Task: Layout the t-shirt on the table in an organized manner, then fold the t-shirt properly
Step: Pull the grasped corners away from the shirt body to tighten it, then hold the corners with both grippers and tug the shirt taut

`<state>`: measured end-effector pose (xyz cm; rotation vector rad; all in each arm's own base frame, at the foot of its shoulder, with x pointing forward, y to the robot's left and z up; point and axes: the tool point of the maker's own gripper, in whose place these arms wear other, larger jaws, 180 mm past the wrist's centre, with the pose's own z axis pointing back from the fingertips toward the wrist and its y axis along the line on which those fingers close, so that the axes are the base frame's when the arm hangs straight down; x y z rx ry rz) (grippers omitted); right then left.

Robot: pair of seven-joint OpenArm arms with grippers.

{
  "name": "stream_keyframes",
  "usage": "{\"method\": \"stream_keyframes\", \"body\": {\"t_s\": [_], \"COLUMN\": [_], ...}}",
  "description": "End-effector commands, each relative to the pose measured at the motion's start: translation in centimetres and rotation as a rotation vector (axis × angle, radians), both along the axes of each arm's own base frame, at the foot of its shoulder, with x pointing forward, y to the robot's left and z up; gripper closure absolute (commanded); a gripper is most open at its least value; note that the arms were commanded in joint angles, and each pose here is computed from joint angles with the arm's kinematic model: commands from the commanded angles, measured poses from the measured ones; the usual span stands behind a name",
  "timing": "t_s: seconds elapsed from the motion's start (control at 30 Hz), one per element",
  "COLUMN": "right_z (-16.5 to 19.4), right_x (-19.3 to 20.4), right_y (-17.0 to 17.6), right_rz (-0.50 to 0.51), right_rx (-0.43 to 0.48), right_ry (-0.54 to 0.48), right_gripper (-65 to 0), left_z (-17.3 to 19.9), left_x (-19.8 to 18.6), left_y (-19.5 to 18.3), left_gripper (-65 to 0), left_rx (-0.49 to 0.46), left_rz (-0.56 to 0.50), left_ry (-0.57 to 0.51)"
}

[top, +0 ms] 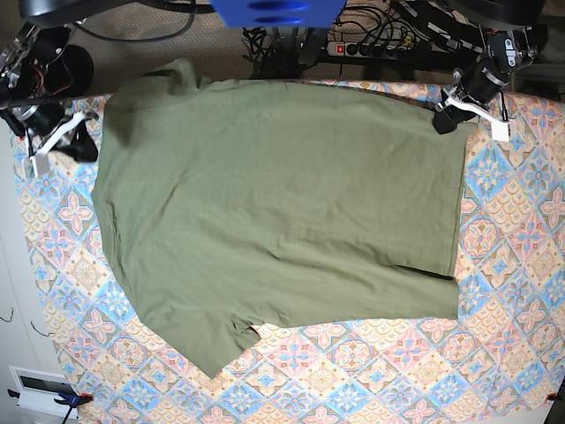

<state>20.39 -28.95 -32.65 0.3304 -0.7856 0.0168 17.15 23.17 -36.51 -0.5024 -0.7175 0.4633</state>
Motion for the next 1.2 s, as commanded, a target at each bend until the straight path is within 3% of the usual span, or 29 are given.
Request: {"method": "stream_keyframes", "body": {"t_s": [0.0, 0.2, 0.27, 0.63, 0.93, 1.17], "right_z": [-1.3, -4.1, -4.9, -8.9, -9.8, -10.3], "right_x": [-1.6, -3.6, -4.0, -6.7, -6.6, -7.0], "right_y": [-1.1, -2.1, -2.2, -2.5, -0.1, 1.1], "right_rz": [-0.008, -0.046, -0.059, -0.131, -0.045, -0.041], "right_rx": [-0.041, -0.042, -0.022, 0.094, 0.108, 0.134], "right_ry": [0.083, 0.191, 0.212, 0.331, 0.368, 0.377], "right_gripper": [-5.9, -27.0, -30.4, -30.7, -30.7, -29.9], "left_z": [1.0, 0.9, 0.9, 0.6, 0.6, 0.5], "left_x": [0.6, 0.6, 0.5, 0.1, 0.1, 0.0], "left_y": [0.1, 0.1, 0.1, -0.1, -0.1, 0.0], "left_gripper": [0.0, 0.0, 0.0, 0.0, 0.0, 0.0], "left_rx": [0.006, 0.007, 0.007, 0.002, 0.0, 0.003], "left_rz": [-0.009, -0.009, -0.009, -0.022, -0.027, -0.024], "left_ry": [-0.037, -0.036, -0.035, -0.01, -0.009, -0.004]}}
